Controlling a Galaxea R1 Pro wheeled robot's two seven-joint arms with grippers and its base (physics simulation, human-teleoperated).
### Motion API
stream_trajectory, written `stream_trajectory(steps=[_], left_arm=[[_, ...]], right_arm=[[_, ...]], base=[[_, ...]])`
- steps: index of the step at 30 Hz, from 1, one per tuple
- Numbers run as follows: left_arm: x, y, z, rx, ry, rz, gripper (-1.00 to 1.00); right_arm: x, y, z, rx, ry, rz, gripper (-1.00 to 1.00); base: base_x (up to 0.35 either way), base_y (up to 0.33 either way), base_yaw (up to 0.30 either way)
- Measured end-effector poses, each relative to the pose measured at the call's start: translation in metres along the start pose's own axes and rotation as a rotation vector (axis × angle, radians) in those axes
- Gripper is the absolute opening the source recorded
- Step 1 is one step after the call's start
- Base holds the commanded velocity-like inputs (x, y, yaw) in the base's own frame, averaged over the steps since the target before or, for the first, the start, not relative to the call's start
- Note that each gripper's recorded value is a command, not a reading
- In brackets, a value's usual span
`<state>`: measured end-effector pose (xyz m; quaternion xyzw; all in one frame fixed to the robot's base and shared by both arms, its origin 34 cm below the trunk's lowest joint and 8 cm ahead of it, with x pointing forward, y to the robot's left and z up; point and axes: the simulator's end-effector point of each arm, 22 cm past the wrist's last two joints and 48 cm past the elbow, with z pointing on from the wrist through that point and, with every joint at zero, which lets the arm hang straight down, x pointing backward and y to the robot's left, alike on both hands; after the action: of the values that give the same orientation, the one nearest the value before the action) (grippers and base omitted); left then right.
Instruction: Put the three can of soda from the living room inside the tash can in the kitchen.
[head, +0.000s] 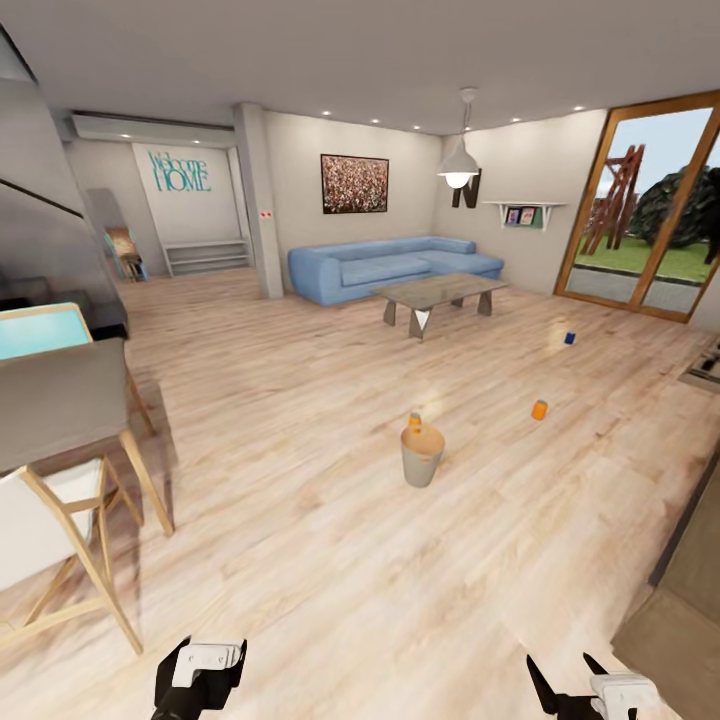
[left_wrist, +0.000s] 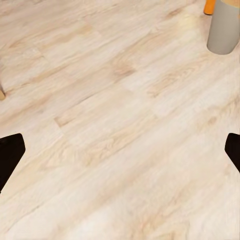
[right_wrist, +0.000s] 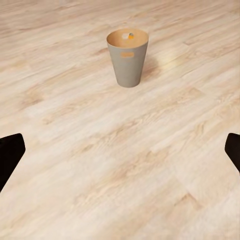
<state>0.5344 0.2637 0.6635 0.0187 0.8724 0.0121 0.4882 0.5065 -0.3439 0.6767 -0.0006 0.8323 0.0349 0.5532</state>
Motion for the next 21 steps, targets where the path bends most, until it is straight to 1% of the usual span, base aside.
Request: stream_trajectory(steps=[21], left_arm=[[-0.0001, -0.0004, 0.0, 0.0, 0.0, 0.0, 1.0]], right_arm=[[0.0006, 0.0, -0.0001, 0.0, 0.001, 0.002, 1.0]], base=[[0.324, 0.0, 0.0]])
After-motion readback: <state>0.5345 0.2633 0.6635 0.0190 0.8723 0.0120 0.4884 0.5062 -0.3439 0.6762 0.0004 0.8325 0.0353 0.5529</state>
